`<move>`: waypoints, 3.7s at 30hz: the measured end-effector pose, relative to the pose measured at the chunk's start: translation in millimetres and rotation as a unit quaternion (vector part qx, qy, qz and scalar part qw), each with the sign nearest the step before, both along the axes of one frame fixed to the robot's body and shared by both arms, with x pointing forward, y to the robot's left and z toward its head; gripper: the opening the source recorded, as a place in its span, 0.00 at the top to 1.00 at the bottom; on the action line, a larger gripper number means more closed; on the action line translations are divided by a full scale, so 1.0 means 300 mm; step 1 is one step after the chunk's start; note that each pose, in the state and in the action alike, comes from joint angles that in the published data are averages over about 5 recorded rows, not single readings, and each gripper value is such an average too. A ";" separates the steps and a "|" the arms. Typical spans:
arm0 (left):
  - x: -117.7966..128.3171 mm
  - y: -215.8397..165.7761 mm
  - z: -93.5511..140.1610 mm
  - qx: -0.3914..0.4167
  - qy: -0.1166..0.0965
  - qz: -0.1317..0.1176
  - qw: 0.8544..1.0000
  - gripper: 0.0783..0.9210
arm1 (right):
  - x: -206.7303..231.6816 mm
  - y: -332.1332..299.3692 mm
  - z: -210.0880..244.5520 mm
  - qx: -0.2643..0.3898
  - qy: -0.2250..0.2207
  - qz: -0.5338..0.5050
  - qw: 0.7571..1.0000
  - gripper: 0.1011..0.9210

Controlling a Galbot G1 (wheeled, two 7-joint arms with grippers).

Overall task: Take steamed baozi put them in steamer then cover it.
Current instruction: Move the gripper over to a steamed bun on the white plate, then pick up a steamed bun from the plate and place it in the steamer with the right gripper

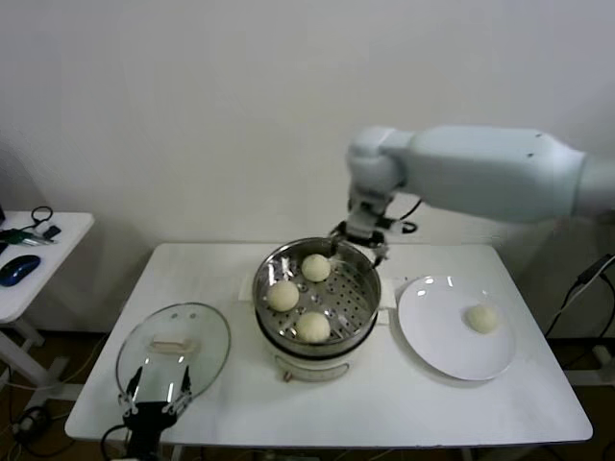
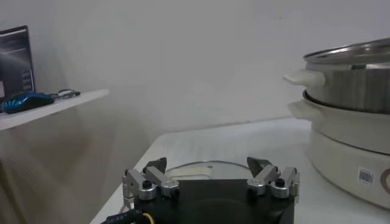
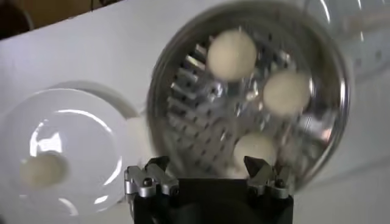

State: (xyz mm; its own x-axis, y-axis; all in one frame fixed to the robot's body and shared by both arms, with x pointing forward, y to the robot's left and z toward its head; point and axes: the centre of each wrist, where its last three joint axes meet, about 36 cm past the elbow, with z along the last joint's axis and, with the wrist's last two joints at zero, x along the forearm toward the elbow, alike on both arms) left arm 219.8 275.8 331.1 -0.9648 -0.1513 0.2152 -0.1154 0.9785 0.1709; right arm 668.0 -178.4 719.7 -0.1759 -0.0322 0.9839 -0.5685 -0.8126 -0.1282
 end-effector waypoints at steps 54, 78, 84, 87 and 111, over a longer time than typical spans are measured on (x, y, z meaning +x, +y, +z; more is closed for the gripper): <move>-0.013 -0.001 -0.024 0.003 0.016 0.008 1.000 0.12 | -0.030 -0.970 -0.865 0.045 0.023 -0.443 0.895 0.28; 0.025 0.003 0.011 0.000 0.000 0.001 1.000 0.12 | 0.036 -0.444 -0.068 0.149 0.029 -0.349 0.925 0.31; 0.029 0.006 0.026 -0.002 -0.004 -0.002 1.000 0.12 | -0.061 -0.189 0.021 0.159 0.054 -0.310 0.936 0.31; 0.029 0.010 0.033 -0.001 -0.006 -0.003 1.000 0.12 | -0.097 -0.101 0.007 0.155 0.064 -0.304 0.938 0.31; 0.023 0.019 0.032 0.003 -0.003 -0.001 1.000 0.12 | -0.115 0.120 -0.375 0.111 0.046 -0.329 0.937 0.31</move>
State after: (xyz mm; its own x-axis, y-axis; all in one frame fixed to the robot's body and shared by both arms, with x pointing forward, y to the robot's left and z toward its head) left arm 226.7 281.5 340.7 -0.9665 -0.1507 0.2077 -0.1147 0.9777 0.1758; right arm 633.5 -142.5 607.2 -0.1431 -0.1515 0.9780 -0.9543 -0.2409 -0.1770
